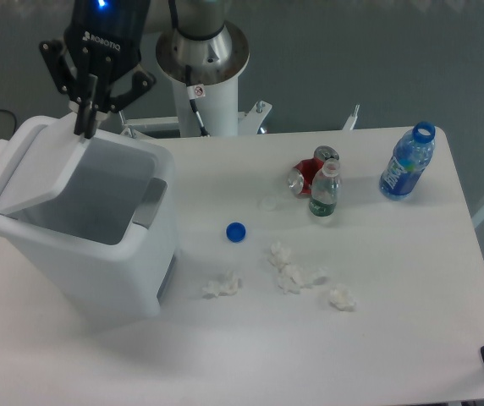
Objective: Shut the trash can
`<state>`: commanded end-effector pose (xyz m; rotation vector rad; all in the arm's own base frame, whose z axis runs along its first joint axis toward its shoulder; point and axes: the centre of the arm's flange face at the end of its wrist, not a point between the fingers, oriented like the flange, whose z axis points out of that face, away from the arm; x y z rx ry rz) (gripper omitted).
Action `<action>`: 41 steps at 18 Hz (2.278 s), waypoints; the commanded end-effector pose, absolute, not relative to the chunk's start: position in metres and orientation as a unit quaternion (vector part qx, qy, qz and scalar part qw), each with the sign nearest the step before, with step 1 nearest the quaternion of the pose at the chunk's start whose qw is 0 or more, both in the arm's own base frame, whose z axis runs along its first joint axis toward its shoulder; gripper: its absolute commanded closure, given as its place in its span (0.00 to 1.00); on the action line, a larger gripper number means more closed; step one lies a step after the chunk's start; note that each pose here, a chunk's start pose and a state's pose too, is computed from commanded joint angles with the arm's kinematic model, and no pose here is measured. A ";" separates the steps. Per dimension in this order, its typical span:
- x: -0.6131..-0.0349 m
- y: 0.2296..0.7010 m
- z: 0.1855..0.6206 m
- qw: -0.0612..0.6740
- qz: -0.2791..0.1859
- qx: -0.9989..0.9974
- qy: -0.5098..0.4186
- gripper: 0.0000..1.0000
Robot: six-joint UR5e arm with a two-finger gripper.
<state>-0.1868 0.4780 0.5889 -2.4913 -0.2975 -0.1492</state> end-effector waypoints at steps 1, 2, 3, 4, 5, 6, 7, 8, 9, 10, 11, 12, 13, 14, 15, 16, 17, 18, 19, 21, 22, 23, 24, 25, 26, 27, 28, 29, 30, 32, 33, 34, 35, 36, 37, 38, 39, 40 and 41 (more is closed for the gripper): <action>-0.187 0.478 0.588 0.308 -0.056 -0.943 -0.113 0.81; -0.188 0.479 0.587 0.307 -0.057 -0.943 -0.113 0.81; -0.190 0.481 0.581 0.302 -0.059 -0.944 -0.115 0.81; -0.192 0.483 0.578 0.300 -0.059 -0.945 -0.116 0.81; -0.193 0.483 0.577 0.298 -0.059 -0.946 -0.117 0.81; -0.194 0.484 0.575 0.295 -0.059 -0.946 -0.118 0.81; -0.196 0.485 0.571 0.290 -0.055 -0.948 -0.120 0.81; -0.198 0.485 0.568 0.284 -0.049 -0.950 -0.122 0.81; -0.199 0.485 0.565 0.280 -0.046 -0.951 -0.124 0.81; -0.200 0.485 0.563 0.278 -0.046 -0.952 -0.124 0.81; -0.200 0.485 0.562 0.277 -0.045 -0.952 -0.122 0.81; -0.200 0.485 0.561 0.276 -0.045 -0.952 -0.121 0.81; -0.201 0.486 0.559 0.275 -0.045 -0.953 -0.120 0.81; -0.202 0.487 0.559 0.274 -0.044 -0.953 -0.121 0.81; -0.203 0.486 0.558 0.272 -0.040 -0.954 -0.120 0.81; -0.205 0.486 0.557 0.267 -0.031 -0.956 -0.117 0.81; -0.206 0.486 0.556 0.263 -0.024 -0.958 -0.114 0.81; -0.208 0.486 0.553 0.258 -0.019 -0.960 -0.113 0.81; -0.210 0.487 0.551 0.254 -0.015 -0.960 -0.113 0.81; -0.211 0.488 0.549 0.252 -0.017 -0.961 -0.113 0.81; -0.212 0.489 0.547 0.250 -0.016 -0.962 -0.111 0.81; -0.213 0.489 0.546 0.248 -0.014 -0.962 -0.111 0.81; -0.214 0.489 0.545 0.245 -0.011 -0.963 -0.112 0.81; -0.216 0.490 0.543 0.242 -0.009 -0.964 -0.113 0.81; -0.217 0.490 0.542 0.240 -0.006 -0.964 -0.114 0.81; -0.217 0.490 0.541 0.238 -0.005 -0.964 -0.114 0.81; -0.217 0.490 0.541 0.238 -0.005 -0.965 -0.114 0.81; -0.218 0.490 0.540 0.237 -0.005 -0.965 -0.114 0.81; -0.218 0.490 0.540 0.237 -0.005 -0.965 -0.114 0.81; -0.217 0.490 0.540 0.237 -0.006 -0.965 -0.114 0.81; -0.216 0.490 0.541 0.238 -0.006 -0.965 -0.113 0.81; -0.217 0.491 0.540 0.237 -0.006 -0.965 -0.113 0.81; -0.218 0.490 0.546 0.240 -0.005 -0.964 -0.114 0.81; -0.220 0.490 0.551 0.243 -0.004 -0.963 -0.114 0.81; -0.220 0.490 0.551 0.240 -0.005 -0.964 -0.115 0.81; -0.220 0.489 0.549 0.237 -0.007 -0.965 -0.116 0.81; -0.220 0.486 0.549 0.238 -0.005 -0.964 -0.119 0.81; -0.220 0.486 0.550 0.238 -0.004 -0.964 -0.119 0.81; -0.220 0.486 0.549 0.238 -0.003 -0.964 -0.120 0.81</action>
